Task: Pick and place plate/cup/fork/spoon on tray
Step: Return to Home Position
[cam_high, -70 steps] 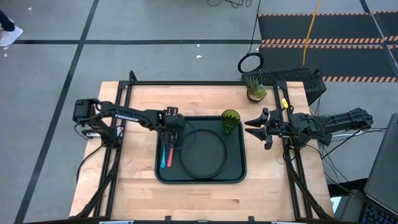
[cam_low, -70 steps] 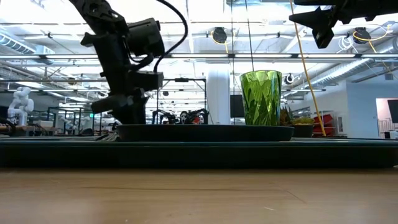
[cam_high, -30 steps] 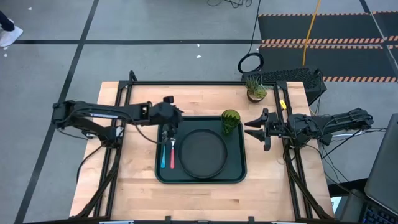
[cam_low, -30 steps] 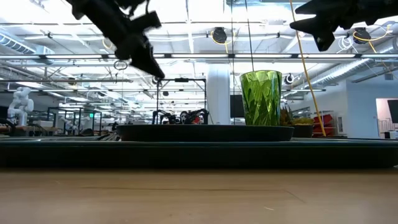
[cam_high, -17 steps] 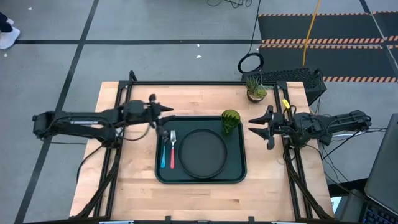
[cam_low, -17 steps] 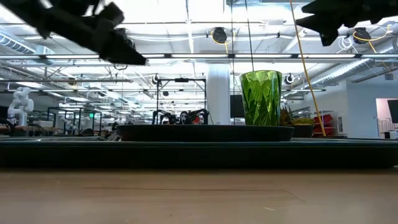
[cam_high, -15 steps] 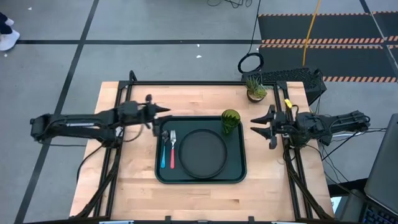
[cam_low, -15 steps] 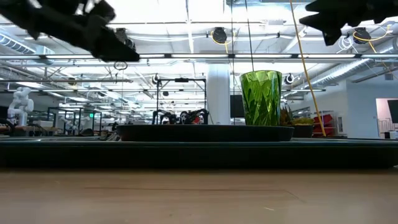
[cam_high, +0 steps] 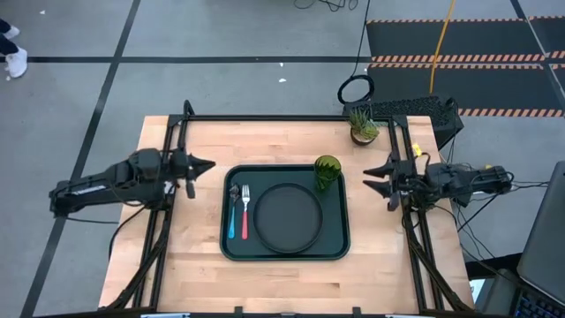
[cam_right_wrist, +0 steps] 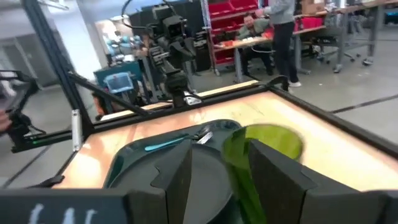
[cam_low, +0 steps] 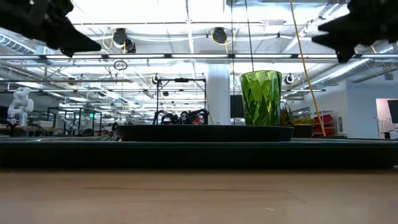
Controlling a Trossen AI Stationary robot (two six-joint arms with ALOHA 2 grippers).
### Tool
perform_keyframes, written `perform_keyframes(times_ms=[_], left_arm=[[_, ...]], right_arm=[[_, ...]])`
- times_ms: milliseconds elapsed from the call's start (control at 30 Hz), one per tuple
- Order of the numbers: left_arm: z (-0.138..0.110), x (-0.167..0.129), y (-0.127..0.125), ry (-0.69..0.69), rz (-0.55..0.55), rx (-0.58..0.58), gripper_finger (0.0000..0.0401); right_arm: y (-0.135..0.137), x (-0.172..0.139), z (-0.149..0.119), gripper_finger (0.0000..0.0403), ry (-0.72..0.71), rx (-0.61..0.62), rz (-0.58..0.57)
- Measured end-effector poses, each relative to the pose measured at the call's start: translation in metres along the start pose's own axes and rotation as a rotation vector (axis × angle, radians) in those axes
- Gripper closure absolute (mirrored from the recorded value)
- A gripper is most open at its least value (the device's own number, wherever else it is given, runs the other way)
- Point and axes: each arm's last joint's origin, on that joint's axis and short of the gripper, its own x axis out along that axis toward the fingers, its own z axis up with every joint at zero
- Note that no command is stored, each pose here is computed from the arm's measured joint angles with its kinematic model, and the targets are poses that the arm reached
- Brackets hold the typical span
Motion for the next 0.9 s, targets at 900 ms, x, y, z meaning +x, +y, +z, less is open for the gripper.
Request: perform_keyframes(times_ms=[900], left_arm=[[-0.073, 0.021, -0.012, -0.2, -0.145, -0.145, 0.0397]], right_arm=[[-0.003, 0.017, -0.05, 0.0252, -0.1, 0.122, 0.101]])
